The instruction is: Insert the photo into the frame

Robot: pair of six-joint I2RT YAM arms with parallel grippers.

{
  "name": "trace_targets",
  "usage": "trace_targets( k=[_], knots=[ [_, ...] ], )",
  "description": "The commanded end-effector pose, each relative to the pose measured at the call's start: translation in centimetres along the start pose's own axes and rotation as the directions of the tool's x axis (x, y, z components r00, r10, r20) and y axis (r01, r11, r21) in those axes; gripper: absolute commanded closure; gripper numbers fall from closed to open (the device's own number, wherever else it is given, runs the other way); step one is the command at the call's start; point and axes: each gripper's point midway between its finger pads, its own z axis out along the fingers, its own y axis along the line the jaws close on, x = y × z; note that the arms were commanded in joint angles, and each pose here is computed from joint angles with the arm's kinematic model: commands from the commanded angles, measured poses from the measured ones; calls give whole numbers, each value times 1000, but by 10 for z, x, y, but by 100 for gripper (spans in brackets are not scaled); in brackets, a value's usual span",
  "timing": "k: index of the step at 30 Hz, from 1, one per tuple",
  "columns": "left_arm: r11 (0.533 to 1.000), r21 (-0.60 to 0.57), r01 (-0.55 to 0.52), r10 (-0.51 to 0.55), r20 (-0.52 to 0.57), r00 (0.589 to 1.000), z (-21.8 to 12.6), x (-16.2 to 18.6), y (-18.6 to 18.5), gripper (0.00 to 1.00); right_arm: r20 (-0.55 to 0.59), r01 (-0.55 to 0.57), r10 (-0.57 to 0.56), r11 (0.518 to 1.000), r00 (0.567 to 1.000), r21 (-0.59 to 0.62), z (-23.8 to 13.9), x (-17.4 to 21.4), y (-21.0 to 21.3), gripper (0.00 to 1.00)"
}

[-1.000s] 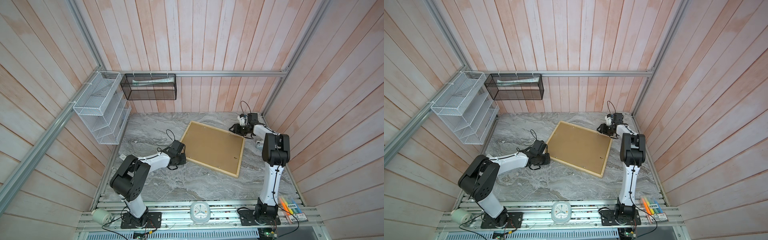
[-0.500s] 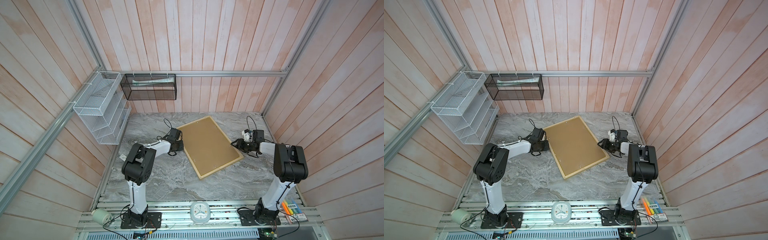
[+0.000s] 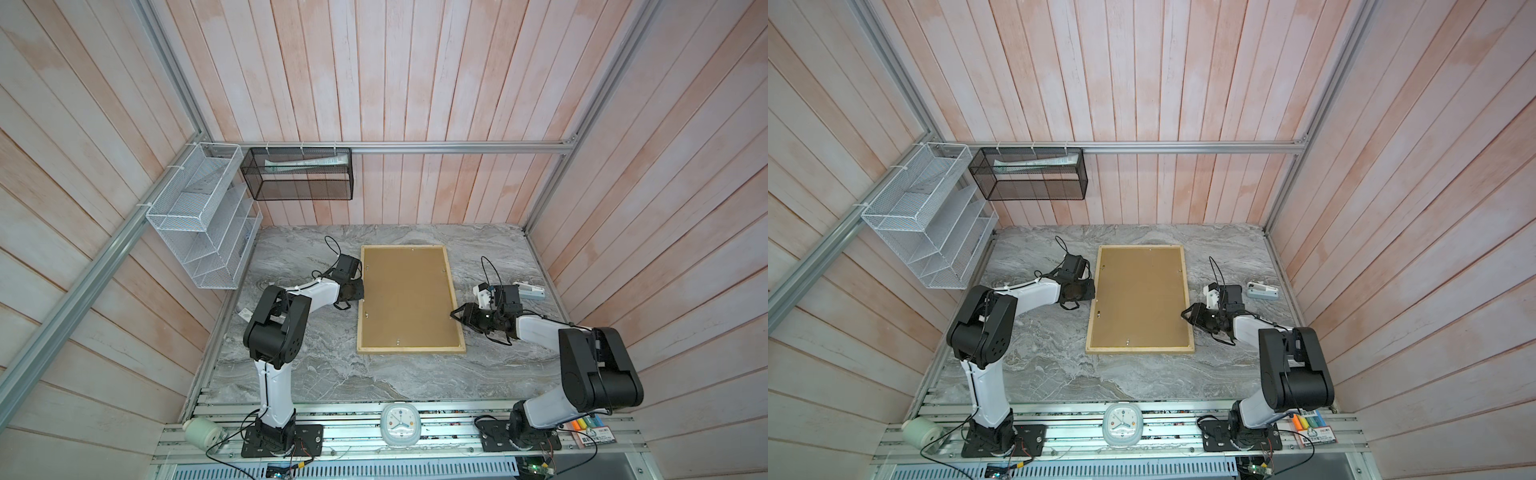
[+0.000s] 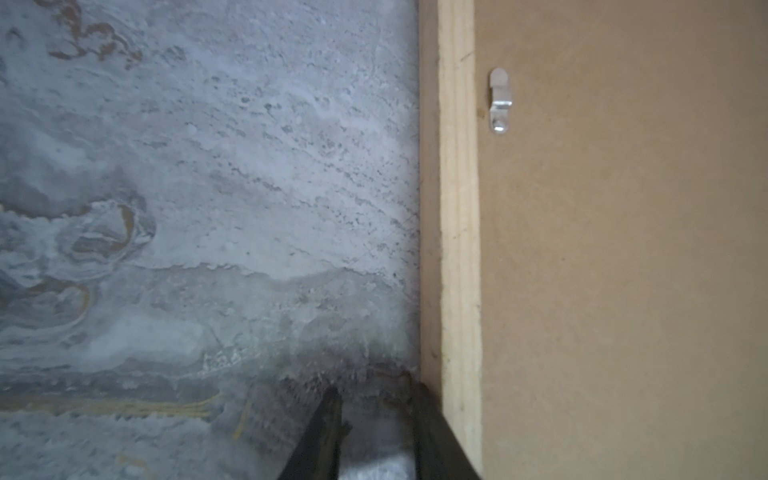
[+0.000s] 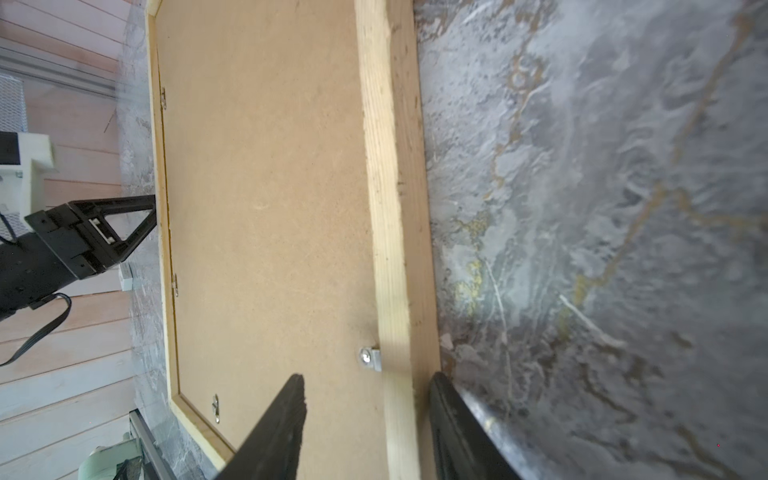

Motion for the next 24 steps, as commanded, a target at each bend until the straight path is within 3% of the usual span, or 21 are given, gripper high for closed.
trace_targets(
  k=[1, 12, 24],
  knots=[
    [1000, 11, -22, 22, 12, 1000, -18, -1, -8, 63, 48, 20, -22, 999, 999, 30, -9, -17, 9, 50],
    [999, 27, -44, 43, 59, 997, -21, -23, -17, 62, 85, 22, -23, 1000, 996, 12, -13, -26, 16, 50],
    [993, 95, -64, 61, 31, 998, -8, -14, -31, 63, 76, 47, -44, 998, 996, -33, -4, -33, 33, 50]
  ],
)
